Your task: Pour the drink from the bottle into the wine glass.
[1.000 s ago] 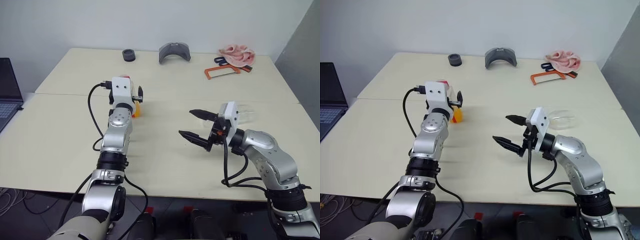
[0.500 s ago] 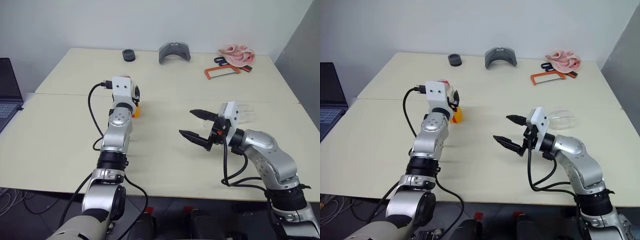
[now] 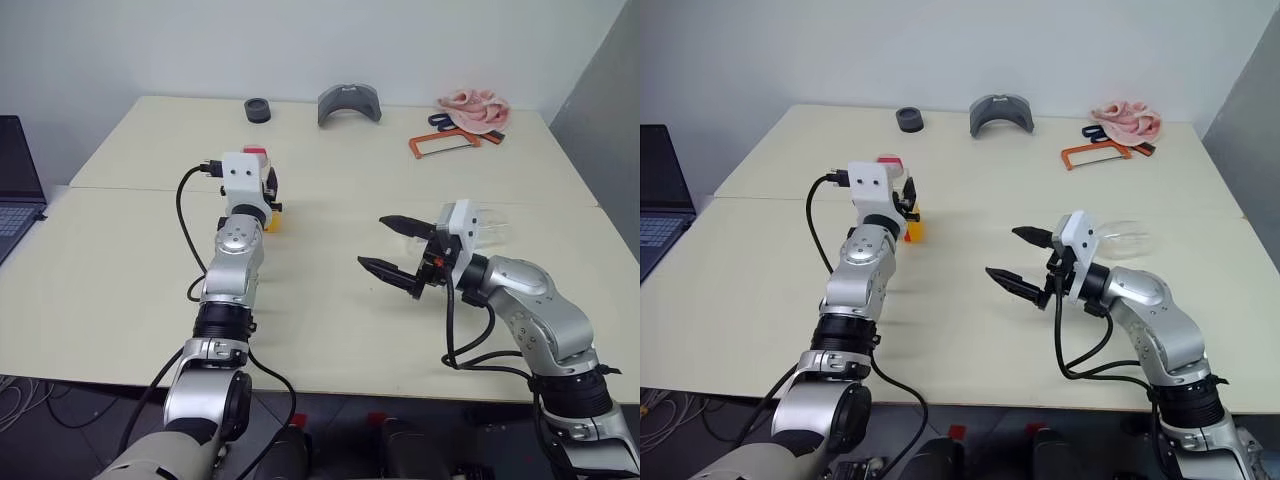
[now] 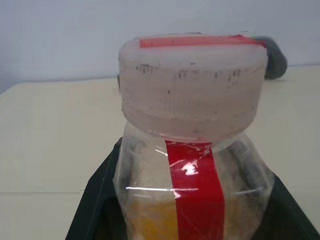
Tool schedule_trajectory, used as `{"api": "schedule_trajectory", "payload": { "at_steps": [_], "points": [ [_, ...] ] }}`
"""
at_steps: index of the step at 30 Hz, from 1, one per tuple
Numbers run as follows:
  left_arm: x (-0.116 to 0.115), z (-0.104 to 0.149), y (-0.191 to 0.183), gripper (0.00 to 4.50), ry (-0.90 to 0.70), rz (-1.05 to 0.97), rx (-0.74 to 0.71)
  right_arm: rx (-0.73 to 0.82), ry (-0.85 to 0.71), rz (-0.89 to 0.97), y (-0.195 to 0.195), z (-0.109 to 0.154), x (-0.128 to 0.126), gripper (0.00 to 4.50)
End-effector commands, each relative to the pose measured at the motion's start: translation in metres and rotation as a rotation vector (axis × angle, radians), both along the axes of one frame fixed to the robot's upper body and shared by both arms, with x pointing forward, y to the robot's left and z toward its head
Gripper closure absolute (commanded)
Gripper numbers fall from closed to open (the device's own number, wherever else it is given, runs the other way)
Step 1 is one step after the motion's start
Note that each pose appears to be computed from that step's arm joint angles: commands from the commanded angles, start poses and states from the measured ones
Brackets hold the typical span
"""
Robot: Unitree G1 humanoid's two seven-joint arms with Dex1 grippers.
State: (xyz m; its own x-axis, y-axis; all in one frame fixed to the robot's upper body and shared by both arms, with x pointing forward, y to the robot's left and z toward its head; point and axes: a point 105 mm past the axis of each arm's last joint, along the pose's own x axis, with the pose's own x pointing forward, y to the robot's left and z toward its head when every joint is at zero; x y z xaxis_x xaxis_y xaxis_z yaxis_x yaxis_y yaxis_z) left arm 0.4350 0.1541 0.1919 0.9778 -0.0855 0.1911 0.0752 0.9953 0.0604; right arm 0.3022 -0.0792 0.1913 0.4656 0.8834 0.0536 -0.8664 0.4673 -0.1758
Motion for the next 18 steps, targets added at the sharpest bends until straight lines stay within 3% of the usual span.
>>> {"api": "schedule_trajectory", "payload": {
  "at_steps": [1, 8, 14, 18],
  "points": [
    [-0.022, 0.025, -0.046, 2.67, -0.118, -0.374, -0.046, 0.018, -0.068, -0.048, -0.014, 0.018, -0.007, 0.00],
    [-0.065, 0.008, -0.102, 2.68, -0.055, -0.943, 0.066, 0.007, -0.067, -0.084, -0.026, 0.027, -0.028, 0.00],
    [-0.082, 0.000, -0.124, 2.68, -0.036, -1.187, 0.240, 0.018, -0.078, -0.119, -0.010, 0.044, -0.031, 0.00],
    [-0.090, 0.001, -0.132, 2.68, -0.033, -1.293, 0.248, 0.004, -0.068, -0.142, 0.006, 0.045, -0.025, 0.00]
  ]
}}
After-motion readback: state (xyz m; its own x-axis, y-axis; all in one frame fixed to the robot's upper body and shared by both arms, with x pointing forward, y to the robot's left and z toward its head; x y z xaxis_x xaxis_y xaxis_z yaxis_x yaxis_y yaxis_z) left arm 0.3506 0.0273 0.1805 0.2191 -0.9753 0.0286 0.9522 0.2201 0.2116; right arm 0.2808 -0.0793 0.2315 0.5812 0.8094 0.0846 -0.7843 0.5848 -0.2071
